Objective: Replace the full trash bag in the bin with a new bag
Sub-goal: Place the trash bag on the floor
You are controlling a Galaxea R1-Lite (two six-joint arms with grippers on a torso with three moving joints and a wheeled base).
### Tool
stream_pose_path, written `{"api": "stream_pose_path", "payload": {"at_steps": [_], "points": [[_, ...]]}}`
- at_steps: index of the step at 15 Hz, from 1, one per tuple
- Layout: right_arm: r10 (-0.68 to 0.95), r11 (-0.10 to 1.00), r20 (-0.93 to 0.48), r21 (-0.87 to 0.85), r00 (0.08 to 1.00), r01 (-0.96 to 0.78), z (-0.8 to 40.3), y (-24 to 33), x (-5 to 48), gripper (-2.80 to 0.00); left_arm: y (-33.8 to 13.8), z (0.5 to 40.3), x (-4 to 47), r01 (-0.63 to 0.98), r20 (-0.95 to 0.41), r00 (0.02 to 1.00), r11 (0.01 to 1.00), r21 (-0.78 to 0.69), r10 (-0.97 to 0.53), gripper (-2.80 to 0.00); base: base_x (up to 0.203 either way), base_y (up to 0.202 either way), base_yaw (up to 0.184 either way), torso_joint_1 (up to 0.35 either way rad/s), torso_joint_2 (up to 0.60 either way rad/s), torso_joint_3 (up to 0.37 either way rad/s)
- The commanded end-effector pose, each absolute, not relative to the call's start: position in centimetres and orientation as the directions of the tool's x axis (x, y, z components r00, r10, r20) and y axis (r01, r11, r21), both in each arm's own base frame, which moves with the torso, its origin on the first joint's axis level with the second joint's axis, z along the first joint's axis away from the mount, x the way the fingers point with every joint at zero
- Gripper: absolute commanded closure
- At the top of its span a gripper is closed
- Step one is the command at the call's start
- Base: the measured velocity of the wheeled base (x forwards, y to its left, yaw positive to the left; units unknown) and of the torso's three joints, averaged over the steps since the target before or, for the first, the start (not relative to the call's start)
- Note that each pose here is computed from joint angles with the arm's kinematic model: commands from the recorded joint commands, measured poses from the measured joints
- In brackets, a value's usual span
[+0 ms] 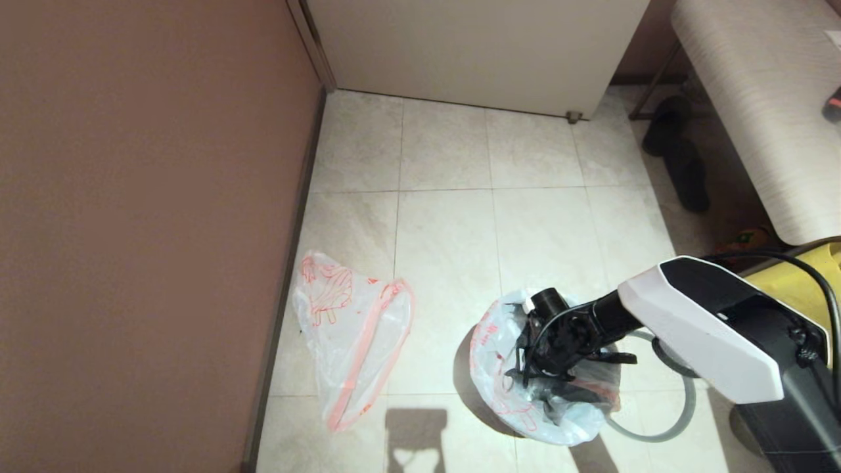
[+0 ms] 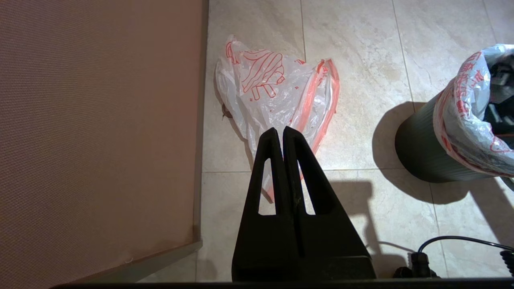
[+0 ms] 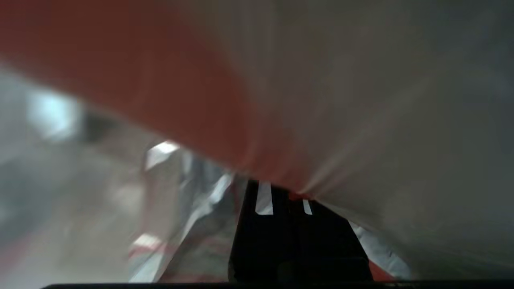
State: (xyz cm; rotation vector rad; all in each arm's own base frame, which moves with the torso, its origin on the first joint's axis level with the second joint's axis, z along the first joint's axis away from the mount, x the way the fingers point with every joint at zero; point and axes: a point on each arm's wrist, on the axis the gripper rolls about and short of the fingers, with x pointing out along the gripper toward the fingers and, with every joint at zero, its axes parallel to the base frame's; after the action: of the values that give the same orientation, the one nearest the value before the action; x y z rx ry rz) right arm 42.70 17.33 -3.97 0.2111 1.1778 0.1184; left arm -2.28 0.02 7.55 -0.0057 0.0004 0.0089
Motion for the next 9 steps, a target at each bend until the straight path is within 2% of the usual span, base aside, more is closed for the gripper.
{"api": "stream_pose_path", "payload": {"at_steps": [1, 4, 7, 9], "points": [[0.169, 0.981, -0.929, 0.191, 0.33, 0.035, -6.6, 17.5, 43.1, 0.0, 0.0, 7.5, -2.3, -0.009, 0.0, 1.0, 1.0, -0.006, 0.009, 0.0, 0.0, 0.0, 0.0, 0.0, 0.0, 0.0], [0.091, 0.992, -0.955, 0.112, 0.282, 0.06, -7.7, 17.8, 44.2, 0.0, 0.0, 7.5, -2.3, -0.009, 0.0, 1.0, 1.0, -0.006, 0.009, 0.0, 0.0, 0.0, 0.0, 0.0, 0.0, 0.0], [0.059, 0.996, -0.959, 0.074, 0.276, 0.043, -8.3, 18.5, 44.7, 0.0, 0.0, 7.5, -2.3, -0.009, 0.0, 1.0, 1.0, -0.006, 0.009, 0.0, 0.0, 0.0, 0.0, 0.0, 0.0, 0.0], [0.067, 0.996, -0.954, 0.083, 0.292, 0.043, -6.9, 18.6, 44.7, 0.0, 0.0, 7.5, -2.3, -0.009, 0.0, 1.0, 1.0, -0.006, 0.009, 0.0, 0.0, 0.0, 0.0, 0.0, 0.0, 0.0]]}}
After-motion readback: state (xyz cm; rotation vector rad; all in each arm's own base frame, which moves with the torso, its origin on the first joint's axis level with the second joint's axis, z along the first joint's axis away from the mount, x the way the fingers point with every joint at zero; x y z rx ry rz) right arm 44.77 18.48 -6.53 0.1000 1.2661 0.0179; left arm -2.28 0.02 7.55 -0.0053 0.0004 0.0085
